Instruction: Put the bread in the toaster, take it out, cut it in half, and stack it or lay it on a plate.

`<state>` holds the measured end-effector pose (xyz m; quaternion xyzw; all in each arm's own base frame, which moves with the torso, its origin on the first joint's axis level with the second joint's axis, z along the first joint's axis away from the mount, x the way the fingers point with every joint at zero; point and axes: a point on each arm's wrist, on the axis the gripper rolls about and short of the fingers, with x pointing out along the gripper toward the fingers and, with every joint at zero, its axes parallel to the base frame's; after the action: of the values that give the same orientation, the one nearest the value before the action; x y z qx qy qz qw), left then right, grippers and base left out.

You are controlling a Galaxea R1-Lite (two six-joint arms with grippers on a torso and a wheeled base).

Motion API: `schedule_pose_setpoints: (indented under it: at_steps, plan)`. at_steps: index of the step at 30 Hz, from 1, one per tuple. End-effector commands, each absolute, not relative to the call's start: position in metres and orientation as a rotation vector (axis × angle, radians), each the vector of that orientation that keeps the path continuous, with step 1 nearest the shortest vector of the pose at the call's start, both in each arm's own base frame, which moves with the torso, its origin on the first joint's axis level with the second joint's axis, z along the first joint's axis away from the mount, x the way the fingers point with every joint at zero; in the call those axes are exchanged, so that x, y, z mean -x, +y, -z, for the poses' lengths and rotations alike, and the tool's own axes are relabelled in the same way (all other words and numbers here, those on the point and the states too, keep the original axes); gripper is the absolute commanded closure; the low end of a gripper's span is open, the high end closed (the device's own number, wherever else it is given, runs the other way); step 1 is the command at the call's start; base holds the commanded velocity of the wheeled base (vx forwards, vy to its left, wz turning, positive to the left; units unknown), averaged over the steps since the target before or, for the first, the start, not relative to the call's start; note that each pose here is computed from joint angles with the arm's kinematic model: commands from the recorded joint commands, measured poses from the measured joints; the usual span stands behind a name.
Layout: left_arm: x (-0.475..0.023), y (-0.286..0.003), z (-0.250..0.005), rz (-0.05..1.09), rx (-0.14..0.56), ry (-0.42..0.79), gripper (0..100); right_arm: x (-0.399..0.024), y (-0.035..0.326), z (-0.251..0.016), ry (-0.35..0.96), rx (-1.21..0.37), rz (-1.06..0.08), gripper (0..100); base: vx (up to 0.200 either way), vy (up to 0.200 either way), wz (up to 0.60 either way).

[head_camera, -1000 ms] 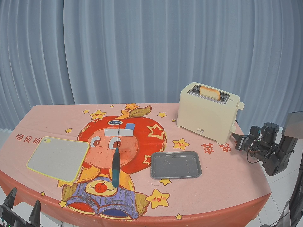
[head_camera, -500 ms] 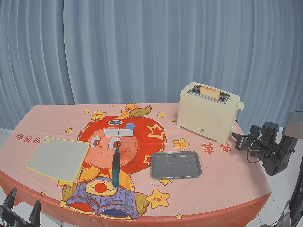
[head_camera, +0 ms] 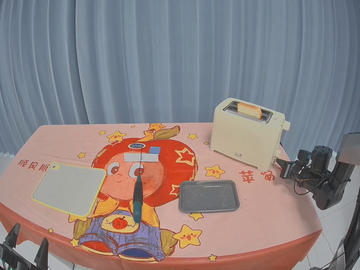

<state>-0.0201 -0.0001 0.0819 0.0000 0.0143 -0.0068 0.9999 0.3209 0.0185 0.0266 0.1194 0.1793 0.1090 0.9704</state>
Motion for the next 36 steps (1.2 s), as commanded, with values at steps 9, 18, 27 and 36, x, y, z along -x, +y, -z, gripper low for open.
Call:
schedule_pose_setpoints:
  at_steps: [9, 18, 27, 36]
  plan:
    - [0.019, 0.000, -0.077, 0.014, 0.000, 0.046, 0, -0.315, 0.022, -0.035, 0.349, -0.238, -0.235, 100, 0.000, 0.000, 0.00]
    - [0.019, 0.000, -0.077, 0.014, 0.000, 0.046, 0, -0.303, 0.026, -0.060, 0.288, -0.230, -0.258, 100, 0.000, 0.000, 0.00]
    - [0.019, 0.000, -0.077, 0.014, 0.000, 0.046, 0, -0.291, 0.029, -0.088, 0.213, -0.223, -0.279, 100, 0.000, 0.000, 0.00]
    - [0.019, 0.000, -0.077, 0.014, 0.000, 0.046, 0, -0.283, 0.031, -0.110, 0.138, -0.216, -0.297, 100, 0.000, 0.000, 0.00]
